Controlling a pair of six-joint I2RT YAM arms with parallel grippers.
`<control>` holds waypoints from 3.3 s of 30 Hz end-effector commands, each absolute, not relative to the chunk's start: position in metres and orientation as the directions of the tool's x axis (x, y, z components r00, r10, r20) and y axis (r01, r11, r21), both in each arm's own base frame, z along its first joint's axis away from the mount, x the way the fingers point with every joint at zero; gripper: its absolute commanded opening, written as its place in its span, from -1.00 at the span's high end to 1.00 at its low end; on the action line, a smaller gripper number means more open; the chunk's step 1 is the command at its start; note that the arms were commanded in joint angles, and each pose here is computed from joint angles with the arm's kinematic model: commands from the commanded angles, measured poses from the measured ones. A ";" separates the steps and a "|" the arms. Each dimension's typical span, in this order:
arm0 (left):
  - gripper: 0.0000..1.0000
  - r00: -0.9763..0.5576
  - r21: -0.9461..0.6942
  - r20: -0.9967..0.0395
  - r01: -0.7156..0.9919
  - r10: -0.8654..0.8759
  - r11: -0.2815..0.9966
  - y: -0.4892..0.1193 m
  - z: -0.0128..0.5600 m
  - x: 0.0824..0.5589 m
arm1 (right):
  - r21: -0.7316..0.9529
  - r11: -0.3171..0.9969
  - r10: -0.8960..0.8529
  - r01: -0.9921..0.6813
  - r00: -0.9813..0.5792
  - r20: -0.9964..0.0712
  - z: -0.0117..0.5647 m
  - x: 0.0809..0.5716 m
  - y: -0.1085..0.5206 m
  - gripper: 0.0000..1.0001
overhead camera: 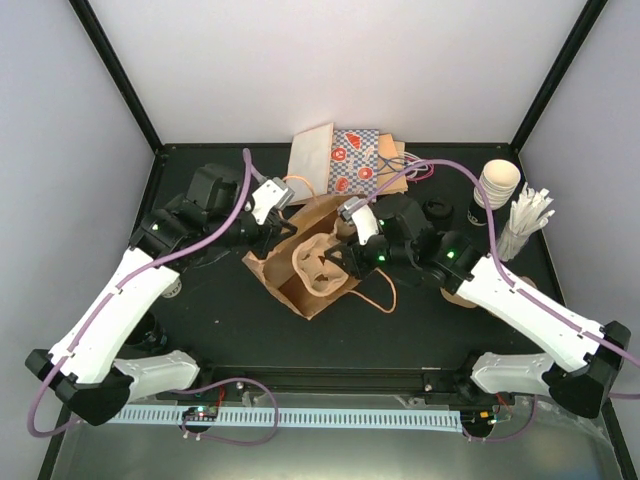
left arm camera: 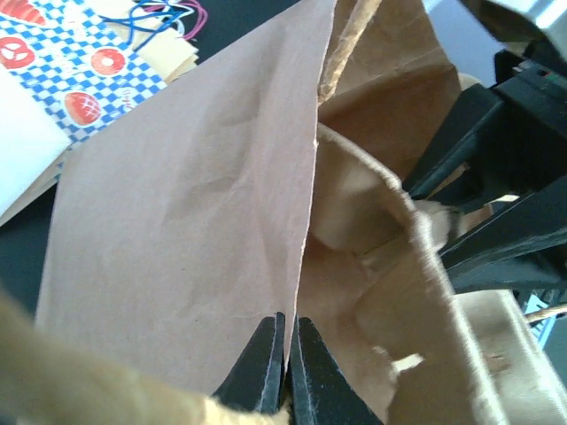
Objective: Pack the takeout coffee
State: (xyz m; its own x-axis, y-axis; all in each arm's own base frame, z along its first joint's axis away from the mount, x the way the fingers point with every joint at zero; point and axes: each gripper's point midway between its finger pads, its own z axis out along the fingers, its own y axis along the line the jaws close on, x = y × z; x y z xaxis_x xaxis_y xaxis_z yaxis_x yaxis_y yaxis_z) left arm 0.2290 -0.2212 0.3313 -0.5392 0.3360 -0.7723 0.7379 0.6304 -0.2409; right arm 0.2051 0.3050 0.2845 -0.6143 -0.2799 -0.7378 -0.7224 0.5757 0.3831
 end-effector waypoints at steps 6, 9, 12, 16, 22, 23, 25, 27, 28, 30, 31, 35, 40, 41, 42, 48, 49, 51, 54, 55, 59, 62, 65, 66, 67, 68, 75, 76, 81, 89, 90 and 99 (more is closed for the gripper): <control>0.97 -0.515 -0.251 -0.804 0.746 0.297 0.616 -0.239 0.342 0.226 | 0.146 0.709 -0.351 -0.690 -0.525 -0.775 0.273 0.215 0.302 0.32; 0.97 -0.512 -0.253 -0.805 0.753 0.300 0.607 -0.244 0.342 0.224 | 0.112 0.718 -0.371 -0.687 -0.515 -0.773 0.259 0.211 0.304 0.34; 0.97 -0.512 -0.253 -0.801 0.758 0.309 0.601 -0.246 0.341 0.221 | 0.088 0.725 -0.389 -0.683 -0.512 -0.766 0.247 0.207 0.304 0.34; 0.97 -0.511 -0.255 -0.798 0.767 0.319 0.589 -0.251 0.340 0.218 | 0.057 0.727 -0.412 -0.684 -0.502 -0.761 0.238 0.202 0.306 0.34; 0.96 -0.521 -0.251 -0.791 0.754 0.320 0.607 -0.251 0.337 0.219 | 0.011 0.737 -0.448 -0.676 -0.500 -0.741 0.219 0.196 0.311 0.34; 0.96 -0.523 -0.250 -0.791 0.751 0.318 0.611 -0.250 0.337 0.219 | 0.003 0.738 -0.450 -0.675 -0.495 -0.743 0.218 0.195 0.312 0.34; 0.97 -0.523 -0.251 -0.793 0.746 0.311 0.616 -0.249 0.339 0.219 | -0.004 0.737 -0.452 -0.676 -0.488 -0.747 0.215 0.192 0.315 0.34; 0.97 -0.525 -0.253 -0.794 0.744 0.307 0.618 -0.248 0.339 0.219 | -0.002 0.736 -0.454 -0.677 -0.491 -0.743 0.211 0.191 0.316 0.34; 0.96 -0.522 -0.253 -0.796 0.746 0.305 0.616 -0.248 0.340 0.218 | 0.001 0.735 -0.454 -0.678 -0.494 -0.741 0.209 0.190 0.317 0.34; 0.96 -0.523 -0.255 -0.796 0.746 0.304 0.616 -0.247 0.341 0.217 | -0.002 0.734 -0.463 -0.679 -0.498 -0.733 0.204 0.190 0.318 0.34; 0.96 -0.524 -0.255 -0.796 0.746 0.304 0.616 -0.247 0.341 0.217 | -0.004 0.735 -0.466 -0.678 -0.500 -0.730 0.202 0.190 0.319 0.34; 0.96 -0.520 -0.255 -0.798 0.749 0.303 0.612 -0.246 0.343 0.214 | -0.013 0.738 -0.477 -0.674 -0.508 -0.717 0.194 0.190 0.318 0.34; 0.95 -0.511 -0.259 -0.808 0.756 0.294 0.601 -0.246 0.350 0.212 | -0.040 0.750 -0.497 -0.661 -0.523 -0.693 0.181 0.192 0.316 0.35; 0.95 -0.510 -0.260 -0.809 0.757 0.293 0.599 -0.246 0.350 0.211 | -0.042 0.752 -0.499 -0.658 -0.526 -0.689 0.179 0.193 0.316 0.35; 0.95 -0.510 -0.262 -0.809 0.759 0.293 0.596 -0.246 0.351 0.210 | -0.041 0.754 -0.497 -0.655 -0.529 -0.688 0.178 0.193 0.316 0.35; 0.95 -0.517 -0.281 -0.807 0.762 0.285 0.584 -0.248 0.351 0.207 | -0.033 0.753 -0.488 -0.658 -0.523 -0.699 0.183 0.193 0.317 0.35; 0.95 -0.519 -0.287 -0.806 0.764 0.284 0.578 -0.249 0.351 0.205 | -0.033 0.753 -0.487 -0.657 -0.522 -0.700 0.184 0.193 0.317 0.35; 0.94 -0.518 -0.298 -0.808 0.769 0.279 0.566 -0.250 0.353 0.203 | -0.034 0.750 -0.490 -0.660 -0.521 -0.699 0.184 0.193 0.318 0.36; 0.94 -0.516 -0.311 -0.812 0.778 0.273 0.545 -0.254 0.356 0.200 | -0.036 0.752 -0.490 -0.659 -0.520 -0.700 0.185 0.193 0.317 0.35; 0.94 -0.515 -0.316 -0.813 0.782 0.272 0.537 -0.255 0.358 0.198 | -0.037 0.752 -0.490 -0.658 -0.520 -0.700 0.186 0.193 0.317 0.35; 0.94 -0.516 -0.337 -0.814 0.792 0.265 0.508 -0.259 0.361 0.193 | -0.042 0.754 -0.494 -0.656 -0.524 -0.694 0.184 0.193 0.315 0.36; 0.93 -0.519 -0.349 -0.816 0.792 0.253 0.501 -0.260 0.364 0.192 | -0.046 0.758 -0.495 -0.650 -0.528 -0.690 0.182 0.193 0.313 0.36; 0.94 -0.522 -0.363 -0.818 0.793 0.242 0.489 -0.260 0.367 0.189 | -0.053 0.762 -0.497 -0.645 -0.531 -0.687 0.179 0.194 0.311 0.36; 0.93 -0.523 -0.369 -0.819 0.795 0.236 0.481 -0.261 0.369 0.187 | -0.055 0.763 -0.498 -0.644 -0.532 -0.685 0.178 0.194 0.310 0.36; 0.93 -0.523 -0.375 -0.820 0.797 0.231 0.473 -0.262 0.371 0.186 | -0.057 0.762 -0.501 -0.645 -0.532 -0.683 0.177 0.194 0.309 0.36; 0.93 -0.525 -0.383 -0.821 0.799 0.227 0.463 -0.262 0.372 0.184 | -0.059 0.762 -0.504 -0.645 -0.533 -0.680 0.175 0.193 0.309 0.36; 0.92 -0.526 -0.428 -0.831 0.813 0.181 0.394 -0.268 0.385 0.174 | -0.075 0.758 -0.523 -0.648 -0.535 -0.664 0.169 0.192 0.304 0.36; 0.91 -0.527 -0.431 -0.831 0.813 0.179 0.391 -0.268 0.385 0.174 | -0.077 0.756 -0.526 -0.650 -0.534 -0.662 0.168 0.191 0.304 0.36; 0.91 -0.543 -0.467 -0.822 0.815 0.171 0.342 -0.275 0.386 0.169 | -0.087 0.751 -0.544 -0.655 -0.539 -0.643 0.168 0.189 0.300 0.36; 0.88 -0.556 -0.506 -0.816 0.818 0.154 0.272 -0.283 0.390 0.163 | -0.116 0.751 -0.582 -0.650 -0.571 -0.579 0.169 0.178 0.275 0.36; 0.88 -0.559 -0.511 -0.814 0.818 0.155 0.264 -0.284 0.390 0.163 | -0.118 0.752 -0.584 -0.648 -0.573 -0.575 0.170 0.177 0.272 0.36; 0.82 -0.598 -0.540 -0.783 0.790 0.169 0.291 -0.288 0.370 0.170 | -0.123 0.765 -0.566 -0.632 -0.569 -0.596 0.170 0.183 0.276 0.37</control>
State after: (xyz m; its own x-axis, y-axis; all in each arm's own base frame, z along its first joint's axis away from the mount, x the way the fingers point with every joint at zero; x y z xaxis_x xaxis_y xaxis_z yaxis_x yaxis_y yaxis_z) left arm 0.1755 -0.2802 0.3471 -0.6354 0.2044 -0.7446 0.7541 0.3717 -0.5415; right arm 0.1804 0.2825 0.1719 -0.5634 -0.5640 -0.6037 -0.6548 0.7504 -0.0899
